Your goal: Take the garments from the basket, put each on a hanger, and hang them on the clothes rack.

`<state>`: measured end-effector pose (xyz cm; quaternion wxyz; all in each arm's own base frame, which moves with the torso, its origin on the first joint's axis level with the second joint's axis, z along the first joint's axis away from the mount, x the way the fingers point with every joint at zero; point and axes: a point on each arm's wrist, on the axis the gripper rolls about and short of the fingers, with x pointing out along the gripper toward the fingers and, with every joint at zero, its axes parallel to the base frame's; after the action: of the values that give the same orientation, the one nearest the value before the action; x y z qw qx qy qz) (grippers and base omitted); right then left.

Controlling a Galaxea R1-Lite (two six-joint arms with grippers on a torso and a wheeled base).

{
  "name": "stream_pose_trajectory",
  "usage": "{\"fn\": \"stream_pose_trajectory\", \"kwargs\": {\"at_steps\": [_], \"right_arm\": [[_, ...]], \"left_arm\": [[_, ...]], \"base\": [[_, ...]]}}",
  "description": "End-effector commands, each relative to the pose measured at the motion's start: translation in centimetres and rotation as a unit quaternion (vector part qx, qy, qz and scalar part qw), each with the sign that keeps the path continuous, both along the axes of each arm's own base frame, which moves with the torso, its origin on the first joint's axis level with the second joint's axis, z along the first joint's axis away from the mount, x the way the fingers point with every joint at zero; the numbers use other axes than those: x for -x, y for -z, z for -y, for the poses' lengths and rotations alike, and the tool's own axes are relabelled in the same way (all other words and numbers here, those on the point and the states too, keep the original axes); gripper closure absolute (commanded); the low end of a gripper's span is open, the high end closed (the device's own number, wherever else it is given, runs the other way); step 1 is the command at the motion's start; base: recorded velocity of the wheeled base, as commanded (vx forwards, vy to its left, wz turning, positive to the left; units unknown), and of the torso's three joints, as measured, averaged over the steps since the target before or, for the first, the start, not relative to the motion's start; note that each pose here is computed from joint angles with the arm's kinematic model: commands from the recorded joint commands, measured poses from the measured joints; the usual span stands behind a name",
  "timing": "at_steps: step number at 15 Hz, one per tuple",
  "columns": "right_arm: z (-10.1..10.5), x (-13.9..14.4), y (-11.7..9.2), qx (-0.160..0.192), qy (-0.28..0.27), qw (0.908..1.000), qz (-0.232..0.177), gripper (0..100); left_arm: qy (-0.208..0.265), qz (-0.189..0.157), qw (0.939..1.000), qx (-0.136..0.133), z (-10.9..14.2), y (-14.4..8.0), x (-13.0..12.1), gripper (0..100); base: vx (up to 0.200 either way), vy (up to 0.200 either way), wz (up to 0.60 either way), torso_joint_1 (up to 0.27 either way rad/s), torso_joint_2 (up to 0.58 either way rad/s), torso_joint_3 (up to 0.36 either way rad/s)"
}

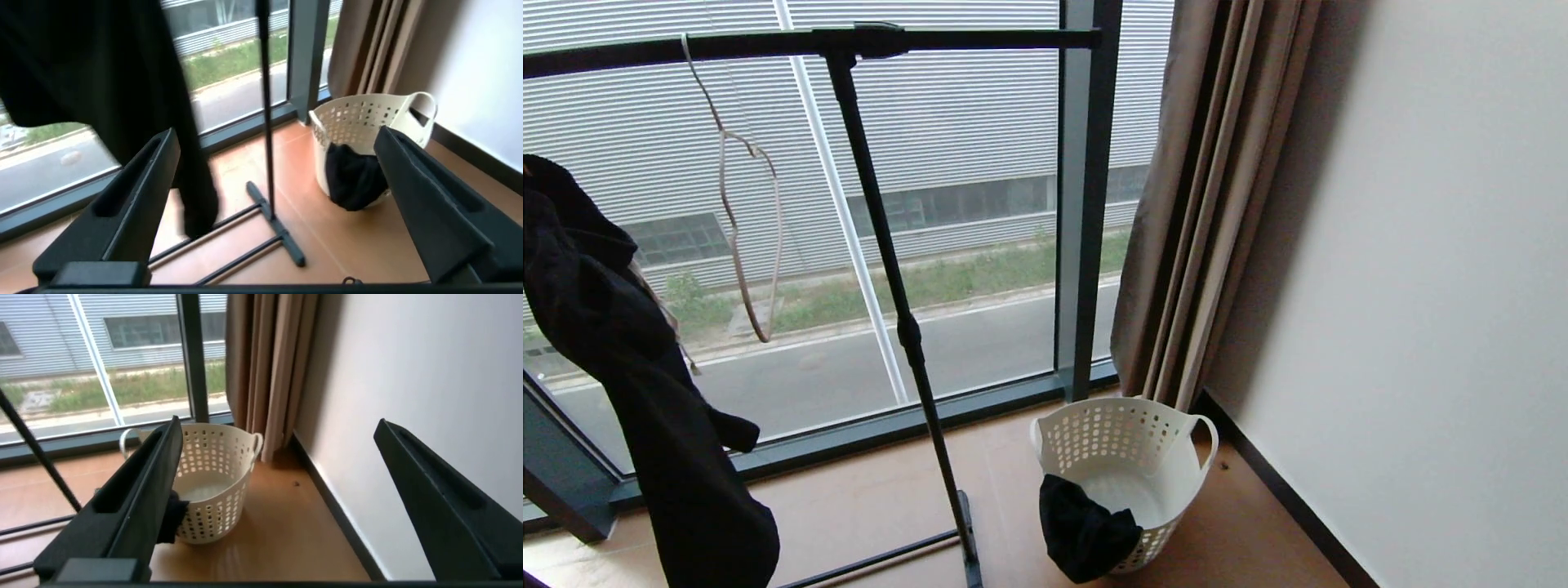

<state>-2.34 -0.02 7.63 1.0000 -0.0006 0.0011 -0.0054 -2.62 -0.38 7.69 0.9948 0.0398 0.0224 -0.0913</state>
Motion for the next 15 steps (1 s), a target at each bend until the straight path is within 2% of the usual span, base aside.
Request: {"fn": "stream_pose_trajectory", "kwargs": {"at_steps": [1, 3, 12, 15], "right_arm": [[0.0, -0.01, 0.02, 0.0, 0.0, 1.0, -0.001, 0], [0.0, -0.01, 0.02, 0.0, 0.0, 1.0, -0.001, 0], [0.0, -0.01, 0.02, 0.0, 0.0, 1.0, -0.001, 0], [0.0, -0.01, 0.02, 0.0, 0.0, 1.0, -0.001, 0]], "left_arm": [[0.0, 0.0, 1.0, 0.0, 0.0, -0.01, -0.01, 0], [0.0, 0.0, 1.0, 0.0, 0.0, -0.01, -0.01, 0], [-0.001, 0.0, 1.0, 0.002, 0.0, 0.02, -0.01, 0], [-0.002, -0.001, 1.0, 0.002, 0.0, 0.04, -0.01, 0]], "base": [[0.2, 0.0, 0.0, -0.017, 0.0, 0.002], [0.2, 0.0, 0.0, -0.002, 0.0, 0.005], [0.0, 0.0, 0.0, 0.0, 0.0, 0.0], [0.0, 0.0, 0.0, -0.108, 0.32, 0.211]]}}
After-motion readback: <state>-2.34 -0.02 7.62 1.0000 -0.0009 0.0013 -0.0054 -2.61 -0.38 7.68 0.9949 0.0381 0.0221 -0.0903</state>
